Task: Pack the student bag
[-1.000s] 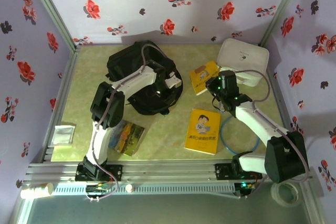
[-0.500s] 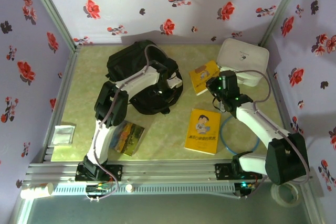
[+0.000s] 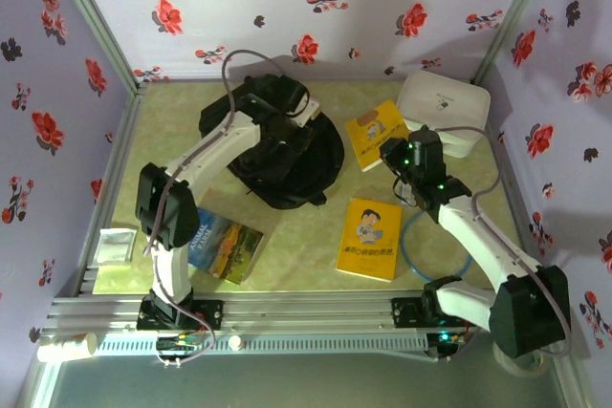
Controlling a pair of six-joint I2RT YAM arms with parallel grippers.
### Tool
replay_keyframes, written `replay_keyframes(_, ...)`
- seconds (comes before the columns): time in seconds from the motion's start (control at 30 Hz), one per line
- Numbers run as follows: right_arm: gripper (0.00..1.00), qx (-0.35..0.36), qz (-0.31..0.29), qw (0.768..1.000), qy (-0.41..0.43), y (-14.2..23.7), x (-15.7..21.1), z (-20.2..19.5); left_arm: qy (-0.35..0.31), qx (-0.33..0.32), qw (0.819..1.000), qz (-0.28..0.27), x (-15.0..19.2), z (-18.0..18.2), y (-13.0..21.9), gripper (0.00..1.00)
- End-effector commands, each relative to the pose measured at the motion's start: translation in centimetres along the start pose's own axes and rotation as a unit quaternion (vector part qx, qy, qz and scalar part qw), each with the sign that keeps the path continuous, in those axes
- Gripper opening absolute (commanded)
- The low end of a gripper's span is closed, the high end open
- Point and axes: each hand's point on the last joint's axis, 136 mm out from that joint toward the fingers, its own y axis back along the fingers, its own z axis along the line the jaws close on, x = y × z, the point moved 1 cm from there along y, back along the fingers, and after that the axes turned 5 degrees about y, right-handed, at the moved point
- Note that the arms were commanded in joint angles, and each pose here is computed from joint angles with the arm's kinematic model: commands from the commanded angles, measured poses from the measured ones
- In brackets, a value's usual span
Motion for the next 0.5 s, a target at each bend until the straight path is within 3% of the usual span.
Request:
replay_keyframes(0.0,0.03,-0.089,0.002,0.995,0.033,1.8,-0.3,3.5,0.029,0.014,0.993,-0.117,-4.6,-0.5,3.4,0.00)
replay_keyframes(0.23,0.03,-0.100,0.081,0.991,0.036,2.6,4.0,3.3,0.049,0.016,0.977,-0.207,-8.2,-0.6,5.9,0.00)
replay_keyframes(0.37,0.04,-0.105,0.104,0.988,0.032,2.1,5.6,3.3,0.052,0.029,0.971,-0.233,-9.1,-1.0,6.9,0.00)
replay_keyframes(0.47,0.05,-0.126,0.163,0.977,0.051,1.1,7.3,5.2,0.040,0.052,0.968,-0.244,-9.3,-1.9,7.6,0.00)
